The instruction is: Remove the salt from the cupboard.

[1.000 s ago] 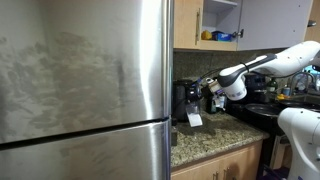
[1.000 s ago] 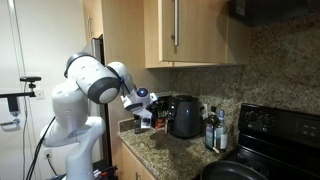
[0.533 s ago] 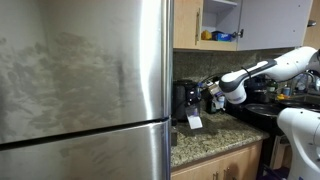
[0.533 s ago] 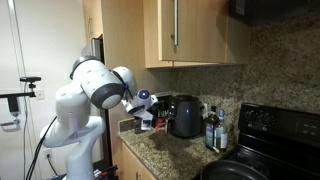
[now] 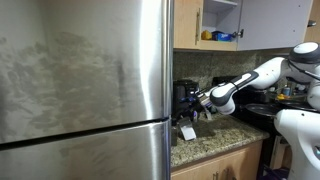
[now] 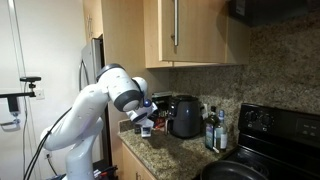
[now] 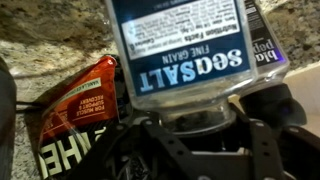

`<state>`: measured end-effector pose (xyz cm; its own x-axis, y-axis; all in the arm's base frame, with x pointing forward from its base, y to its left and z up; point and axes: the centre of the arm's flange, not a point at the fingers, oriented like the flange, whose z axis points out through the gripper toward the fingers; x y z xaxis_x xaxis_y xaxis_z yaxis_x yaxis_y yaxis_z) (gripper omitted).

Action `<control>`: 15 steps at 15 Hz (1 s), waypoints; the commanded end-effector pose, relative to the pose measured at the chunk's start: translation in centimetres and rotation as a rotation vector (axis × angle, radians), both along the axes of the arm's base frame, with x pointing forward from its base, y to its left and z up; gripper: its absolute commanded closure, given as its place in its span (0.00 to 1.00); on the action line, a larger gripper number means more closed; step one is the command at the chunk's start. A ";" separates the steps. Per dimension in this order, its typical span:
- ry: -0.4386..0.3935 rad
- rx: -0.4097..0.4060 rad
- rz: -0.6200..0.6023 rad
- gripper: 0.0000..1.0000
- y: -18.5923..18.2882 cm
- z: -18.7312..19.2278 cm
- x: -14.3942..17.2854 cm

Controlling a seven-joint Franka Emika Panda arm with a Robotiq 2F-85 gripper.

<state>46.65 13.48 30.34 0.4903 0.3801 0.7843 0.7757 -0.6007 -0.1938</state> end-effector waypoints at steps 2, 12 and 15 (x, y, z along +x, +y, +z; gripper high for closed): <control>-0.116 0.110 0.031 0.60 2.5 -0.1 2.9; -0.113 0.274 0.024 0.60 -0.9 -3.4 3.3; -0.123 0.246 0.038 0.60 -1.4 -4.8 3.0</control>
<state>50.21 12.92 26.76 0.3949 0.1488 0.9066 0.8071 -0.5275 -0.2650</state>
